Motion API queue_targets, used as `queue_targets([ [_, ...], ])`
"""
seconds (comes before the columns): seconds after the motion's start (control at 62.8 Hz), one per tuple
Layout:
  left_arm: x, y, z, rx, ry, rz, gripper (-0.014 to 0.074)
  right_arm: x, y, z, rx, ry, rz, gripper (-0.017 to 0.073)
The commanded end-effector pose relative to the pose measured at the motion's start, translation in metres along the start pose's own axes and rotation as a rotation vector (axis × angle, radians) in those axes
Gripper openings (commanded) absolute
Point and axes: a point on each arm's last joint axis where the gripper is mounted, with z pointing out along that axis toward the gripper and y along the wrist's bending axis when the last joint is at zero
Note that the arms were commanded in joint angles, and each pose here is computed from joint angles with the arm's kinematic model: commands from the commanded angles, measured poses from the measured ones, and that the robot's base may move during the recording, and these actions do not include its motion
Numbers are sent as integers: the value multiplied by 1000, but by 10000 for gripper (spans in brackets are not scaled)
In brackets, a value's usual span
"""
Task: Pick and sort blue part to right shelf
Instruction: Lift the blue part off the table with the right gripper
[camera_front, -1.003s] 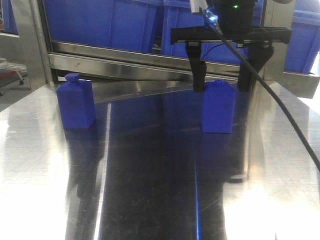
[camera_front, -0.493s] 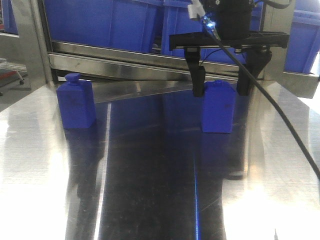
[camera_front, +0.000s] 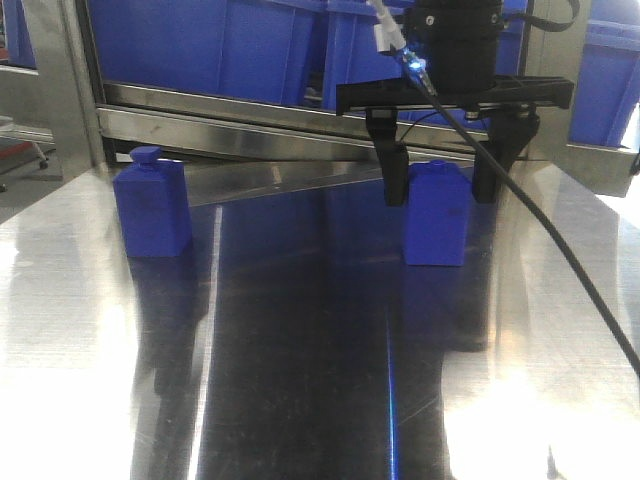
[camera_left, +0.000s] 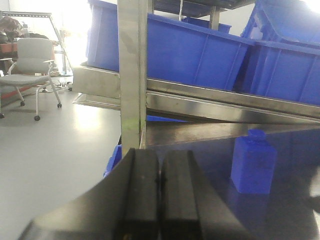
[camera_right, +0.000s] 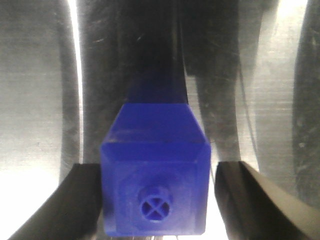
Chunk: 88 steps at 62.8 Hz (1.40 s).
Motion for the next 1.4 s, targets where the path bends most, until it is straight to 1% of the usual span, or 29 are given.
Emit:
queue_targets([
  [0.0, -1, 0, -1, 12, -78, -5, 123, 0, -3, -22, -4, -38, 3, 478],
  [0.095, -1, 0, -1, 12, -78, -5, 123, 0, -2, -18, -9, -30, 5, 404],
  [0.207, -1, 0, -1, 12, -78, -5, 123, -1, -1, -18, -13, -35, 5, 362],
  [0.382, -1, 0, -1, 12, -78, -5, 123, 0, -2, -21, -14, -36, 5, 358],
  [0.557, -1, 0, -1, 12, -78, -5, 123, 4, -6, -48, -51, -91, 7, 358],
  [0.621, -1, 0, -1, 12, -78, -5, 123, 5, -10, -59, -61, -125, -27, 358],
  [0.684, -1, 0, -1, 12, -78, -5, 123, 7, -14, -68, -71, -165, -99, 358],
  [0.732, -1, 0, -1, 12, -78, -5, 123, 9, -19, -76, -91, -202, -141, 358],
  [0.748, -1, 0, -1, 12, -78, -5, 123, 10, -21, -79, -96, -215, -158, 358],
  [0.796, -1, 0, -1, 12, -78, -5, 123, 13, -28, -81, -110, -234, -187, 358],
  [0.875, -1, 0, -1, 12, -78, -5, 123, 19, -43, -86, -141, -277, -217, 358],
  [1.003, -1, 0, -1, 12, -78, -5, 123, 32, -70, -95, -193, -364, -252, 358],
  [1.05, -1, 0, -1, 12, -78, -5, 123, 37, -83, -97, -191, -402, -257, 358],
  [1.13, -1, 0, -1, 12, -78, -5, 123, 46, -105, -104, -182, -476, -245, 358],
  [1.178, -1, 0, -1, 12, -78, -5, 123, 51, -121, -105, -169, -518, -214, 358],
  [1.194, -1, 0, -1, 12, -78, -5, 123, 52, -123, -106, -167, -524, -211, 358],
  [1.241, -1, 0, -1, 12, -78, -5, 123, 59, -137, -108, -153, -563, -177, 358],
  [1.321, -1, 0, -1, 12, -78, -5, 123, 70, -156, -111, -133, -633, -131, 358],
  [1.385, -1, 0, -1, 12, -78, -5, 123, 79, -167, -116, -121, -703, -108, 358],
])
